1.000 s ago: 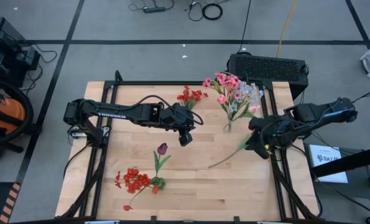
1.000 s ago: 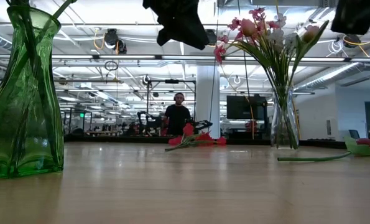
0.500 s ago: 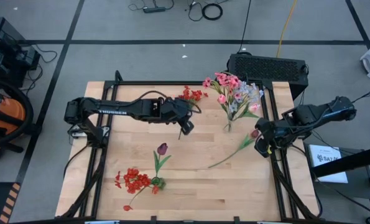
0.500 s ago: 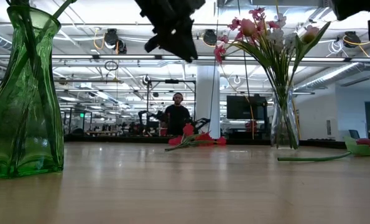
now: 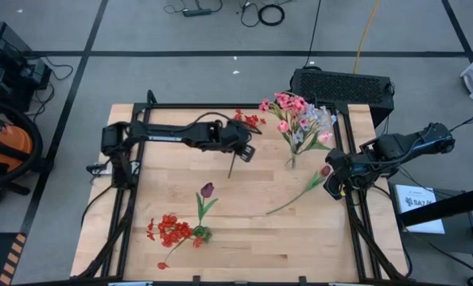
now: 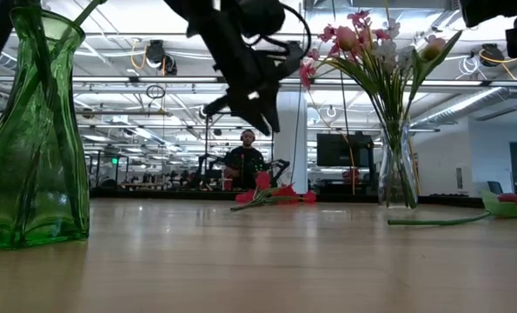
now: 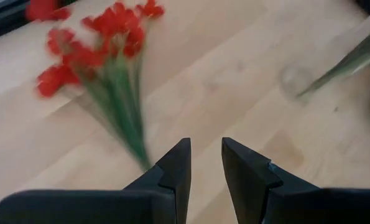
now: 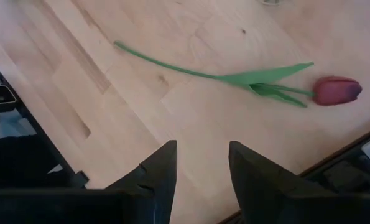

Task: Sort flowers into vase by color
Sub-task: Put the red flowers into the green vase

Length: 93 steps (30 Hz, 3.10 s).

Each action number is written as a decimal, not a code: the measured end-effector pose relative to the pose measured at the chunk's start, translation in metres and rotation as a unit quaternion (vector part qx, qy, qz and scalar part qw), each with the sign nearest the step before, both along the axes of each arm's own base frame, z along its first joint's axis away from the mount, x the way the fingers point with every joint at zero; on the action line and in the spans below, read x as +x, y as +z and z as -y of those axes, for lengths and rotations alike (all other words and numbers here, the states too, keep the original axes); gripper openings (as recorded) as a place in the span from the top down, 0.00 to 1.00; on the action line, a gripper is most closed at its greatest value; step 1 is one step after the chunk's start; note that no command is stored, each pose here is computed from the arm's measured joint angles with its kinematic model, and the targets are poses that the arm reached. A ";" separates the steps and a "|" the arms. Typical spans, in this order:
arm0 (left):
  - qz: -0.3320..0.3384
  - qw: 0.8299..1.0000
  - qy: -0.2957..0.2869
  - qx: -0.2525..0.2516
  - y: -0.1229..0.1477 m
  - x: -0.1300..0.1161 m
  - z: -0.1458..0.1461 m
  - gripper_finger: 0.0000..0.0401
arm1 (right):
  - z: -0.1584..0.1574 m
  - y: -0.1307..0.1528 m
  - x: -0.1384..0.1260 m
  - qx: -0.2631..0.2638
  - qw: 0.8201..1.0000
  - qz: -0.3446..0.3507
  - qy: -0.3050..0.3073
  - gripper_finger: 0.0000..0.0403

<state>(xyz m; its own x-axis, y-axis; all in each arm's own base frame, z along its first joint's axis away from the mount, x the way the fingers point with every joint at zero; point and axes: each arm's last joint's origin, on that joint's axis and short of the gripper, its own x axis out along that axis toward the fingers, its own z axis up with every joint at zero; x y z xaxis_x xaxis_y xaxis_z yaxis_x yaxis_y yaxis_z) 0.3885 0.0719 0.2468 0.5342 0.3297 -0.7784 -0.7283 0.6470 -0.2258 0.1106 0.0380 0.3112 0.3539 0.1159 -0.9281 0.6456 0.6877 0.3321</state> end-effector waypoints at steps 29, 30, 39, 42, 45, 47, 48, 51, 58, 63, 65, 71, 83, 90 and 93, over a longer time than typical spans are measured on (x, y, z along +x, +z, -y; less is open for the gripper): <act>-0.042 0.996 0.070 -0.047 -0.056 0.001 -0.077 0.60 | -0.005 -0.005 0.020 -0.039 0.999 0.010 0.000 0.66; -0.045 0.995 0.068 -0.053 -0.061 0.002 -0.078 0.60 | -0.005 -0.005 0.021 -0.039 0.999 0.011 0.001 0.66; -0.105 0.990 0.068 -0.071 -0.108 0.008 -0.077 0.60 | -0.007 -0.005 0.025 -0.038 0.999 0.021 0.005 0.66; -0.110 0.989 0.060 -0.079 -0.115 0.011 -0.075 0.60 | -0.007 -0.005 0.025 -0.038 0.999 0.023 0.004 0.66; -0.117 0.988 0.053 -0.086 -0.116 0.011 -0.071 0.66 | -0.007 -0.004 0.026 -0.037 0.999 0.031 0.003 0.66; -0.121 0.988 0.053 -0.084 -0.116 0.011 -0.069 0.75 | -0.007 -0.004 0.028 -0.039 0.998 0.040 0.000 0.66; -0.122 0.987 0.053 -0.087 -0.114 0.010 -0.069 0.81 | -0.007 -0.004 0.028 -0.042 0.998 0.044 -0.001 0.66; -0.127 0.986 0.051 -0.093 -0.112 0.007 -0.069 0.96 | -0.007 -0.002 0.031 -0.048 0.997 0.061 -0.007 0.66; -0.179 0.977 0.056 -0.103 -0.083 -0.015 -0.061 0.97 | -0.009 -0.003 0.036 -0.044 0.997 0.065 -0.017 0.66; -0.138 0.987 0.060 -0.061 -0.030 -0.029 -0.051 0.97 | -0.013 -0.009 0.048 -0.054 0.997 0.059 -0.011 0.66; -0.110 0.991 0.054 -0.046 -0.006 -0.036 -0.045 0.98 | -0.014 -0.012 0.054 -0.063 0.996 0.055 -0.012 0.66; -0.034 0.999 0.029 -0.001 0.058 -0.066 -0.029 0.98 | -0.023 -0.024 0.079 -0.080 0.995 0.053 0.020 0.66; -0.204 0.977 -0.048 0.032 0.092 -0.140 0.012 0.97 | -0.042 -0.066 0.134 -0.110 0.988 0.047 0.094 0.66; -0.157 0.973 -0.139 0.092 0.109 -0.151 0.038 0.97 | -0.055 -0.075 0.170 -0.056 0.987 0.144 0.030 0.66; -0.124 0.975 -0.155 0.104 0.107 -0.167 0.047 0.97 | -0.061 -0.074 0.187 -0.036 0.976 0.213 0.015 0.66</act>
